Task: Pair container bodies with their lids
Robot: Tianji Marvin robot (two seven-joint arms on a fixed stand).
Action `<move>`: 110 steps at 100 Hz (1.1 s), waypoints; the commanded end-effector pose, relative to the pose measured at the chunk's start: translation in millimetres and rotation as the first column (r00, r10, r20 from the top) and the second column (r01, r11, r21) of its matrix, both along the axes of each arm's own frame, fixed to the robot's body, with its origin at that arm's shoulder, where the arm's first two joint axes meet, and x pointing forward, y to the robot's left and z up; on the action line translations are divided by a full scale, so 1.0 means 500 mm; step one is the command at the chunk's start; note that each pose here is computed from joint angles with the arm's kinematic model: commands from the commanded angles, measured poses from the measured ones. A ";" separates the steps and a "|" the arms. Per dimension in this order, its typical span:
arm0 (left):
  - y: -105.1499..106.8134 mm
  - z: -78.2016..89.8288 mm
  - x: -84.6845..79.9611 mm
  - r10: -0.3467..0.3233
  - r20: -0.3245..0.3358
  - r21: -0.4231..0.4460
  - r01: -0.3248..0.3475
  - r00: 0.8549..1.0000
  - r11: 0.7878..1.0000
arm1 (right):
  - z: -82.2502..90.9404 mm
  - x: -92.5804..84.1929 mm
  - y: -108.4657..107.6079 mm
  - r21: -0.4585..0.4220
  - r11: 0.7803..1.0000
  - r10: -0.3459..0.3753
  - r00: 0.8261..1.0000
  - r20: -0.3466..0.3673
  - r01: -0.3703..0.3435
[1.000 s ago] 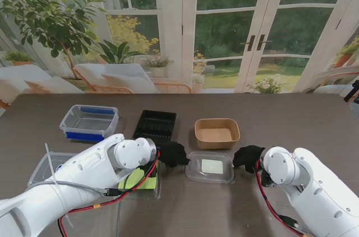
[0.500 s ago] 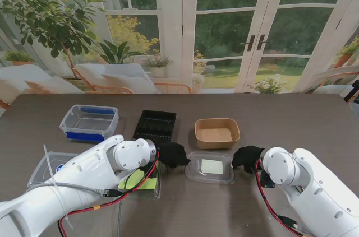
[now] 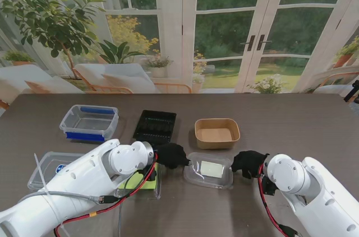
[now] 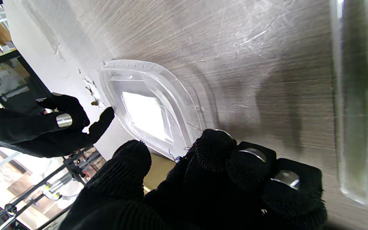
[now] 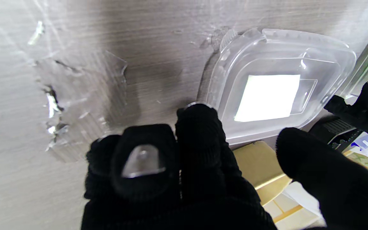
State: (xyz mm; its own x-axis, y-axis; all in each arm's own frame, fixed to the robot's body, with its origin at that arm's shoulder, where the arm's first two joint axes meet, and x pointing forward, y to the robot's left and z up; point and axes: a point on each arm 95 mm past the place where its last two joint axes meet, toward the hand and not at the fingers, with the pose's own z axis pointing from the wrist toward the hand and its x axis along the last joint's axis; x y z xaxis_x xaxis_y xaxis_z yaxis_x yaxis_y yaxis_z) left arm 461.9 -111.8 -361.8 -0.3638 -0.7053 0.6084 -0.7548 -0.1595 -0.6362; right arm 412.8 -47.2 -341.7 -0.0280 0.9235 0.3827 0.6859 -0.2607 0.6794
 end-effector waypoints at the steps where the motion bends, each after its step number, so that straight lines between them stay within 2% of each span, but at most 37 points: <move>1: -0.022 0.013 -0.007 -0.030 -0.001 -0.025 0.030 1.000 0.999 | 0.006 -0.009 0.023 0.025 0.999 0.023 1.000 0.000 -0.023; 34: -0.021 0.018 -0.009 -0.022 0.013 -0.044 0.023 1.000 0.999 | 0.026 -0.015 0.016 0.053 0.999 -0.003 1.000 0.029 0.002; 53: -0.014 0.015 -0.008 -0.014 0.011 -0.028 0.015 1.000 1.000 | 0.027 -0.007 0.010 0.032 0.999 -0.007 1.000 0.030 0.006; 77: -0.002 0.008 -0.010 -0.001 -0.002 -0.004 0.001 1.000 1.000 | 0.027 0.027 -0.007 -0.093 0.995 -0.026 0.997 0.066 0.033; 96: 0.000 0.004 -0.010 0.003 -0.009 -0.003 -0.003 1.000 1.000 | 0.015 0.045 -0.018 -0.166 0.986 -0.025 0.998 0.057 0.034; 110: 0.000 0.003 -0.010 0.002 -0.016 -0.001 -0.002 1.000 1.000 | 0.003 0.050 -0.017 -0.195 0.981 -0.006 1.000 0.025 0.010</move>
